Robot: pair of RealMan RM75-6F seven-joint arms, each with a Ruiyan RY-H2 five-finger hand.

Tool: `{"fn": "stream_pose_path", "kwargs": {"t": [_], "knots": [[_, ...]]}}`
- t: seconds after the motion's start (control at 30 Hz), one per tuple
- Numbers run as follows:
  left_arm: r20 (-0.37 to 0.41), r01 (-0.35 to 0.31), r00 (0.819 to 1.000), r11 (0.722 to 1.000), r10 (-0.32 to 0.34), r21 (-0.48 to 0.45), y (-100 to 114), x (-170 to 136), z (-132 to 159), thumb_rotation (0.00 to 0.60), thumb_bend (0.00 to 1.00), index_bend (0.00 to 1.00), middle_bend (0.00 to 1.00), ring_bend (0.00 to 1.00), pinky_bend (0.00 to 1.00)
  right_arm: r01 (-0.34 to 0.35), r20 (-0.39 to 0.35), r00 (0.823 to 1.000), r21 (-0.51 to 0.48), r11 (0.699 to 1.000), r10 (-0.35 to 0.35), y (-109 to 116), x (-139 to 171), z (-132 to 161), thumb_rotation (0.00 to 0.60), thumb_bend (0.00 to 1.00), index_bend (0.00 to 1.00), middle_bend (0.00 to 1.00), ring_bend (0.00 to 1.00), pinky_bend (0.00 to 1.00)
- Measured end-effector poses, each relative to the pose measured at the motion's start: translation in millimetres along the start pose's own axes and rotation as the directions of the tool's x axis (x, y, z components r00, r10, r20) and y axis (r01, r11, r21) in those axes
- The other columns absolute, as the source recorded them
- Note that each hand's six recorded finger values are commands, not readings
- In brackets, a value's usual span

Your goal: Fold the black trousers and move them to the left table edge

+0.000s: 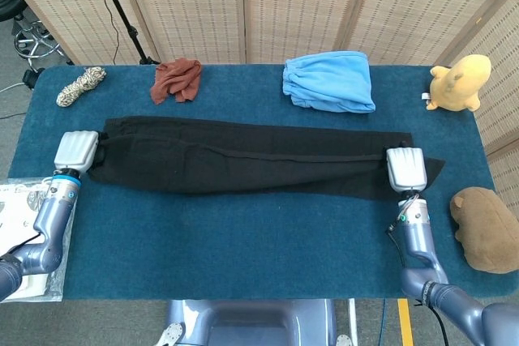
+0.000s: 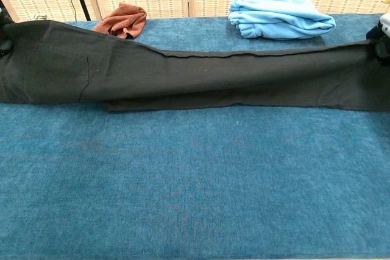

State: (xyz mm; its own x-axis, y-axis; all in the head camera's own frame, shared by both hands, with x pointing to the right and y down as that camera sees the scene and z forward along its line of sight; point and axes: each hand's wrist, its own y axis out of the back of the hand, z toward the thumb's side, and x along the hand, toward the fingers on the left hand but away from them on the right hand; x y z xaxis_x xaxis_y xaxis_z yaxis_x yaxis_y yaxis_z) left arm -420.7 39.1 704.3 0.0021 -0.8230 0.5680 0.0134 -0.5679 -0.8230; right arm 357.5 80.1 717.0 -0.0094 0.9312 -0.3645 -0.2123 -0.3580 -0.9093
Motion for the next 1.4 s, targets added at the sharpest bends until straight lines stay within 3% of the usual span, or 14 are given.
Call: {"fn": "stream_pose_path", "kwargs": {"t": [0.67, 1.4], "knots": [[-0.016, -0.034, 0.999, 0.999, 0.033, -0.042, 9.7, 23.0, 12.7, 0.600, 0.57, 0.64, 0.53, 0.47, 0.50, -0.038, 0.042, 0.998, 0.071, 0.997, 0.035, -1.2, -47.8, 3.1, 0.600, 0.70, 0.65, 0.58, 0.43, 0.62], [-0.063, -0.028, 0.998, 0.999, 0.027, -0.028, 8.2, 43.3, 12.7, 0.600, 0.56, 0.64, 0.53, 0.47, 0.50, -0.101, 0.096, 0.991, 0.084, 0.991, 0.093, -10.2, -67.9, 2.4, 0.600, 0.70, 0.65, 0.59, 0.43, 0.62]]}}
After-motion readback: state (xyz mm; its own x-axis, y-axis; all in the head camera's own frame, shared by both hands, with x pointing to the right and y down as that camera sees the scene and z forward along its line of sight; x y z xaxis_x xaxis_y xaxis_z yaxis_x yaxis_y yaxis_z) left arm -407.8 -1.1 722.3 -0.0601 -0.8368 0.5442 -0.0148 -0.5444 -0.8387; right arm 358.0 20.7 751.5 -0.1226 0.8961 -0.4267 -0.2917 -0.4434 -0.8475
